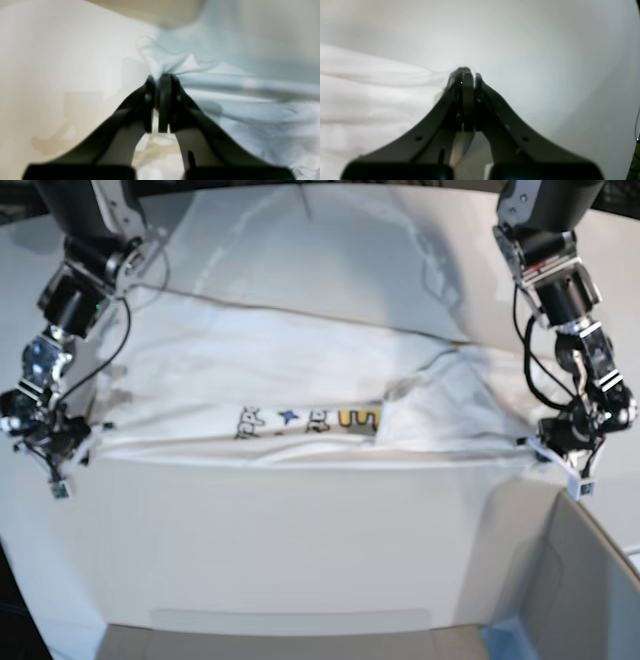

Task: Layout the t-shirt on the table in an organized manner, then fold the t-shirt properly
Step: 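Fold the held shirt edge over the body with both grippers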

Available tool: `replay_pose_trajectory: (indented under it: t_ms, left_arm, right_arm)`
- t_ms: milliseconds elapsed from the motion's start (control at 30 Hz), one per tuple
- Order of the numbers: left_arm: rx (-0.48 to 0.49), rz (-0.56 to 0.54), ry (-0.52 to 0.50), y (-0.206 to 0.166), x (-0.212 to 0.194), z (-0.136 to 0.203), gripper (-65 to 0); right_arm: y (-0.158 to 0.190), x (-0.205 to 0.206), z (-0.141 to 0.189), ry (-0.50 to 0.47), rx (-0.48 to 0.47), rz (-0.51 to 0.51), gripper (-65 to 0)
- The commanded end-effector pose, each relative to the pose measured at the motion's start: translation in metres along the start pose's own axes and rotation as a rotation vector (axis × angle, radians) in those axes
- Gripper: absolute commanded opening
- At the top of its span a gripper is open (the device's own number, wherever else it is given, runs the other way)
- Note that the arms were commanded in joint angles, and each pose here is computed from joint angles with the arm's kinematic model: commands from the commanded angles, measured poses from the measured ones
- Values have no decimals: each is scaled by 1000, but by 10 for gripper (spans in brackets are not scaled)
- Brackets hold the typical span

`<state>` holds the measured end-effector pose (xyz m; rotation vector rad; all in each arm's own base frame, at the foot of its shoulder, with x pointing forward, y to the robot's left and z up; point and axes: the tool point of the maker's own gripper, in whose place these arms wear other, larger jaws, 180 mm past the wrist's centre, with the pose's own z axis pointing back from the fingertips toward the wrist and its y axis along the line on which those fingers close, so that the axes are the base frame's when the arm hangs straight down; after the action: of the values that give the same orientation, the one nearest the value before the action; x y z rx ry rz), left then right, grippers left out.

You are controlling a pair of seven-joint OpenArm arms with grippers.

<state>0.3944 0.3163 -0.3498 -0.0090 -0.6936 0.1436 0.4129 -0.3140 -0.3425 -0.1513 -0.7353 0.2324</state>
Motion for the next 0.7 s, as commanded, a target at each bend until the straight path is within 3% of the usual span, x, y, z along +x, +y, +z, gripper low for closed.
replay_pose_trajectory:
  t_ms: [0, 167, 667]
  left_arm:
    - [13, -8, -52, 5, 19, 7, -621]
    - [13, -7, -49, 5, 18, 7, -621]
    - [28, 3, -47, 11, 16, 8, -621]
  right_arm:
    - [-9, 22, 10, -66, -22, 22, -650]
    - [6, 16, 9, -67, -7, 26, -650]
    - [5, -24, 28, -28, -60, 70, -650]
